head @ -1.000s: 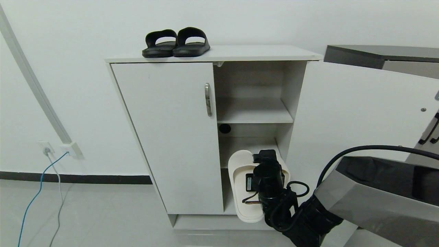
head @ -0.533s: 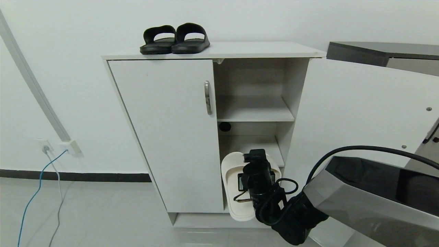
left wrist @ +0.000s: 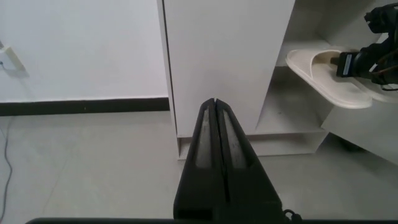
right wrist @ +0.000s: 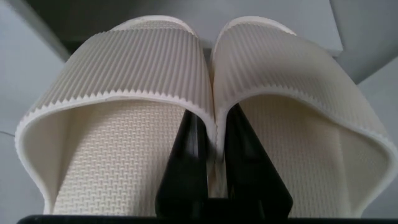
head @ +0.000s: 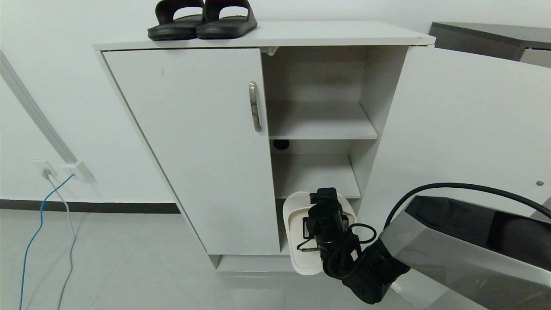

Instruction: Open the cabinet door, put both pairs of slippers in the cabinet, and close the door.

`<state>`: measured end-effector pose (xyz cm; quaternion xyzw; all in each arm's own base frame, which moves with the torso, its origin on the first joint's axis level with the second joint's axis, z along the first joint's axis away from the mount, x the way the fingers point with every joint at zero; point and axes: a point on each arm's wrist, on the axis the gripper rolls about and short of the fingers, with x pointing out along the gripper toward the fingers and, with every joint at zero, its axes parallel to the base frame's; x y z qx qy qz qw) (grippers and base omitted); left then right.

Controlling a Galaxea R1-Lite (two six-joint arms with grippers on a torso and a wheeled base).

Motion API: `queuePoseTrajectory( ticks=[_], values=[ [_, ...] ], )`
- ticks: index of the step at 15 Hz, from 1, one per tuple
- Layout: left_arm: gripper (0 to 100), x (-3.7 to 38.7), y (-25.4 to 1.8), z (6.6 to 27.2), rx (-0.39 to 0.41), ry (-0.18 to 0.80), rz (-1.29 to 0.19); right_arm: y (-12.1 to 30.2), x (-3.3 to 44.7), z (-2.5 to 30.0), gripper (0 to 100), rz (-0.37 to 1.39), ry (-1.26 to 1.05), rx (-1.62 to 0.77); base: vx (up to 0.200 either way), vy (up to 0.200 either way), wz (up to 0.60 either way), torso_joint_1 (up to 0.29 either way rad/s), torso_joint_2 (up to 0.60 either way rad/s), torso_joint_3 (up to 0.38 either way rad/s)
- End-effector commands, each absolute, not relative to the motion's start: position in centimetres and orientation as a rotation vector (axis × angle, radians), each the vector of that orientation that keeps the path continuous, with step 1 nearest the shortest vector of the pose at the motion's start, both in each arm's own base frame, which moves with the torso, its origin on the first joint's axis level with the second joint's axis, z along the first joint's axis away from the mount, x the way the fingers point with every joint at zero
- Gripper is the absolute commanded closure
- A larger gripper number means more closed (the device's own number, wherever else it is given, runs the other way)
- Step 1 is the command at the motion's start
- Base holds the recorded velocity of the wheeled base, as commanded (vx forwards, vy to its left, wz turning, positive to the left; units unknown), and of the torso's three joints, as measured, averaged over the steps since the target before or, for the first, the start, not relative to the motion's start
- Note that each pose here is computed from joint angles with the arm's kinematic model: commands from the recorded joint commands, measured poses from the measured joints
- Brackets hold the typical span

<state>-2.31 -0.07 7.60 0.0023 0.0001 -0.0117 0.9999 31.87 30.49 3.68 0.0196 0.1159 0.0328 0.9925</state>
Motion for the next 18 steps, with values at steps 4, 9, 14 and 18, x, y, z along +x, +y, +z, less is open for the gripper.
queuePoseTrajectory(
  ticks=[4, 9, 14, 18],
  values=[
    [100, -2.3, -0.1, 7.6, 0.005, 0.001, -0.023, 30.7, 31.8, 3.3, 100, 0.035, 0.199, 0.006, 0.0, 0.0, 0.0, 0.002, 0.0, -0.198],
    [100, -2.3, -0.1, 7.6, 0.005, 0.0, -0.023, 30.2, 31.7, 3.7, 100, 0.048, 0.022, -0.034, 0.0, 0.0, 0.0, 0.0, 0.0, -0.182],
    [100, -2.3, -0.1, 7.6, 0.003, 0.001, -0.023, 30.1, 31.9, 3.9, 100, 0.043, 0.008, -0.03, 0.04, 0.0, 0.0, 0.004, 0.0, -0.012],
    [100, -2.3, -0.1, 7.6, 0.005, 0.003, -0.021, 29.9, 32.1, 4.1, 100, 0.037, 0.003, -0.025, 0.2, 0.0, 0.0, -0.001, 0.0, 0.001]
  ],
)
